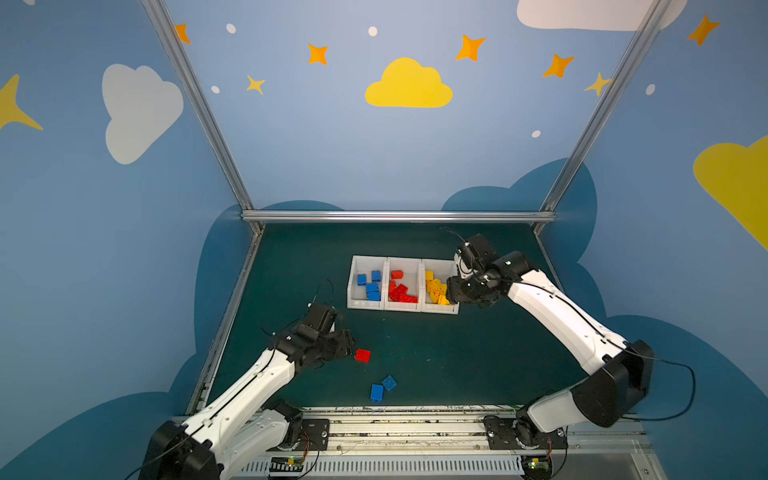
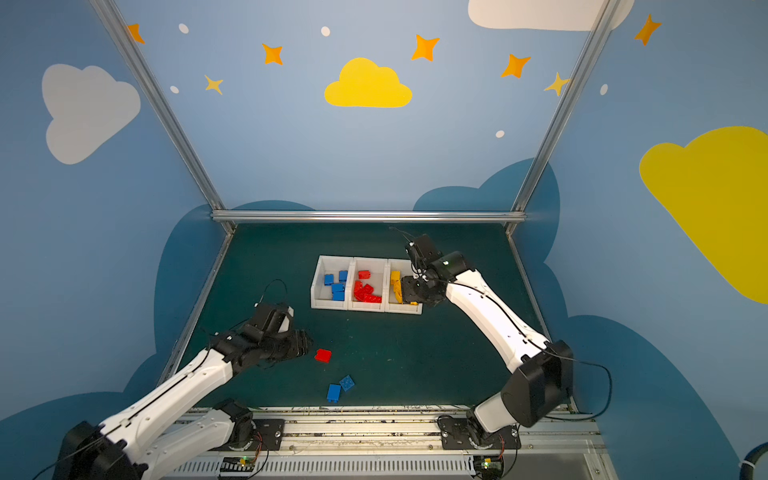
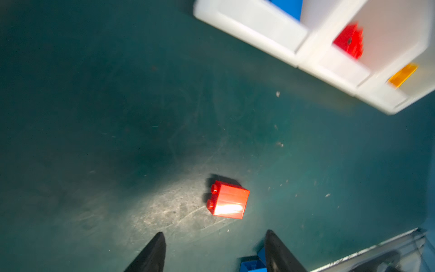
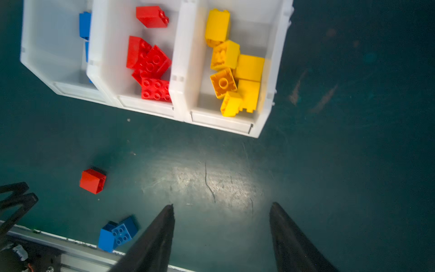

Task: Sort the legos into containers by color
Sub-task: 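Withdraw the right gripper while the left gripper grasps the other red brick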

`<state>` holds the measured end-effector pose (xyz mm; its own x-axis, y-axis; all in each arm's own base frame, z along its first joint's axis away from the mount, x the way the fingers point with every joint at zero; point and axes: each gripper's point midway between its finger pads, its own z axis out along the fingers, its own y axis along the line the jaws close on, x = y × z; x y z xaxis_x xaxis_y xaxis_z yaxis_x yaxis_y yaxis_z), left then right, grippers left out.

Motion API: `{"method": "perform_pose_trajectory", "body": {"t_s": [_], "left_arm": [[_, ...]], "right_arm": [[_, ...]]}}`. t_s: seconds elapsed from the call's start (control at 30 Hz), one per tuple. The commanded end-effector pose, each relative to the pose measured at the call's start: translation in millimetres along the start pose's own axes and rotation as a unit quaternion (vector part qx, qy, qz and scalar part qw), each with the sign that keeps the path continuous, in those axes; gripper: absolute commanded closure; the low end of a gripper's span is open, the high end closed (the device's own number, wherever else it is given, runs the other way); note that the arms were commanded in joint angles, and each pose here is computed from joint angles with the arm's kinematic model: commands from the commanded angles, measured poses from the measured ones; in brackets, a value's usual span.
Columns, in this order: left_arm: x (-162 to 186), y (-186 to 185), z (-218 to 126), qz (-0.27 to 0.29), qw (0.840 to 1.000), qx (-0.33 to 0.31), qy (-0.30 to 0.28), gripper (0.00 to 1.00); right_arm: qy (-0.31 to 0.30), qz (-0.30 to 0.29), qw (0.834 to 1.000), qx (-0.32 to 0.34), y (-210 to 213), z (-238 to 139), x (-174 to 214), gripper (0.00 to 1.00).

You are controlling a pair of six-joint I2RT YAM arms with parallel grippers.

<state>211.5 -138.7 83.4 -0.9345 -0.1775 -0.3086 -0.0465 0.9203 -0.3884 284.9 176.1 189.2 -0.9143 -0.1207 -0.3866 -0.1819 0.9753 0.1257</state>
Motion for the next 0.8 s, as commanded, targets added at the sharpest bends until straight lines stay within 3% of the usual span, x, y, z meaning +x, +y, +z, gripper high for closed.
{"method": "perform_pose_trajectory", "body": {"t_s": [0.0, 0.27, 0.77], "left_arm": [[-6.3, -12.2, 5.4, 0.052, 0.999, -0.009, 0.008, 0.32], [-4.0, -20.7, 32.3, 0.095, 0.993, -0.045, 0.057, 0.32], [5.4, -21.2, 63.4, 0.142, 0.975, -0.115, 0.124, 0.34]], "right_arm": [[-0.046, 0.034, 0.998, 0.015, -13.5, -2.0, 0.1, 0.34], [-0.071, 0.074, 0.994, 0.024, -36.7, -8.1, 18.3, 0.34], [-0.059, 0.077, 0.995, 0.02, -40.5, -7.6, 30.8, 0.33]]}}
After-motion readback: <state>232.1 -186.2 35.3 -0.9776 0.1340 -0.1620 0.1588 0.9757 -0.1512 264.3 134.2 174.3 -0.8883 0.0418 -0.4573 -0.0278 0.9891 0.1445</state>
